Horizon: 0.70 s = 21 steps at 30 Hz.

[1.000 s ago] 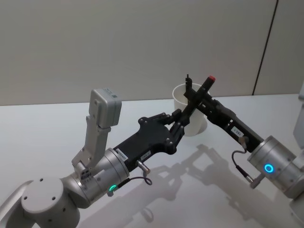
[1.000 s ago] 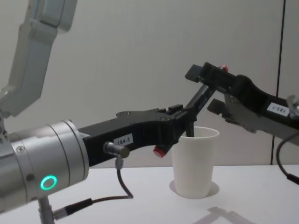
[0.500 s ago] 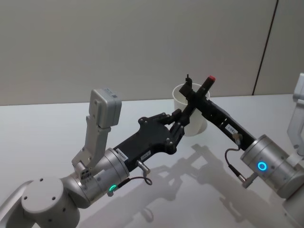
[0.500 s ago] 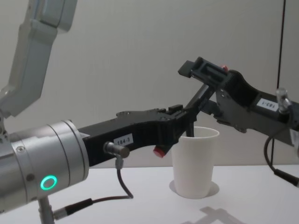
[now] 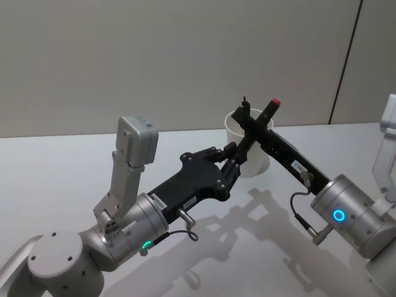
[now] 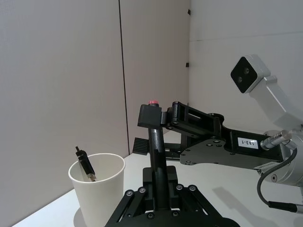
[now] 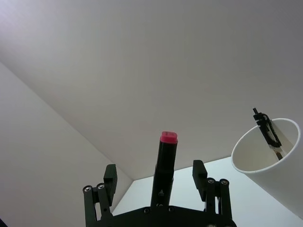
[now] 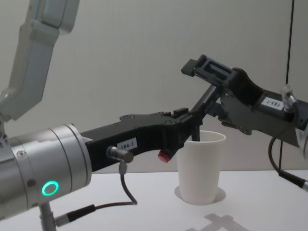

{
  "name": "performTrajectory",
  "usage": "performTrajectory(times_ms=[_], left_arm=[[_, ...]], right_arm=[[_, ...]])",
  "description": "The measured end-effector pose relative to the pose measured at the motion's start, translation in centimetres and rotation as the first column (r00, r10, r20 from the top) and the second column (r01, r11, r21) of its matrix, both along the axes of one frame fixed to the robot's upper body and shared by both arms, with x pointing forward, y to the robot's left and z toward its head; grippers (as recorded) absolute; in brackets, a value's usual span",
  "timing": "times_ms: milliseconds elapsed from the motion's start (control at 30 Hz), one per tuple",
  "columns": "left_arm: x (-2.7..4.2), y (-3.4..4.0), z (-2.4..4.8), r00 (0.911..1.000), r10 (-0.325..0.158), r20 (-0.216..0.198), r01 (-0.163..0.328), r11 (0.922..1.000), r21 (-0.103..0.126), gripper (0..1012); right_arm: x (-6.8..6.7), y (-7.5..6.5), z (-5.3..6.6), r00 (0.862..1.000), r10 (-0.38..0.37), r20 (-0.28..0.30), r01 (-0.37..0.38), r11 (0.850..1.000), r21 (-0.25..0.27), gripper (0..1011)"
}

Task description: Place the pen into the pen holder.

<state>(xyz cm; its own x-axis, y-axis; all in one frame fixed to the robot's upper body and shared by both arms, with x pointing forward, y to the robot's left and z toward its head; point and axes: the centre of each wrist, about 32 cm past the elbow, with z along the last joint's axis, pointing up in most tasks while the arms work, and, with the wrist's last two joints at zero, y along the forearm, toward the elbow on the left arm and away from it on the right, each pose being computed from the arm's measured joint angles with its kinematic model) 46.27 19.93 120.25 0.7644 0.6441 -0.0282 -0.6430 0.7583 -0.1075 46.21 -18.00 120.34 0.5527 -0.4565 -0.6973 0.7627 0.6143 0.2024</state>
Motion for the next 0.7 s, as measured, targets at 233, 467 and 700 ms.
performTrajectory(times_ms=[233,467,700], left_arm=[[0.0,0.0,0.0,1.0,0.0,0.0,0.0,1.0,0.0,170],[0.0,0.0,0.0,1.0,0.0,0.0,0.0,1.0,0.0,170],[0.0,0.0,0.0,1.0,0.0,0.0,0.0,1.0,0.0,171]], right_arm=[[-0.08,0.11,0.12,1.0,-0.002,-0.004,0.002,1.0,0.002,1001],[-0.12,0.17,0.19,1.0,-0.004,-0.006,0.004,1.0,0.003,1001],[-0.14,0.15,0.2,1.0,-0.007,-0.006,0.007,1.0,0.002,1001]])
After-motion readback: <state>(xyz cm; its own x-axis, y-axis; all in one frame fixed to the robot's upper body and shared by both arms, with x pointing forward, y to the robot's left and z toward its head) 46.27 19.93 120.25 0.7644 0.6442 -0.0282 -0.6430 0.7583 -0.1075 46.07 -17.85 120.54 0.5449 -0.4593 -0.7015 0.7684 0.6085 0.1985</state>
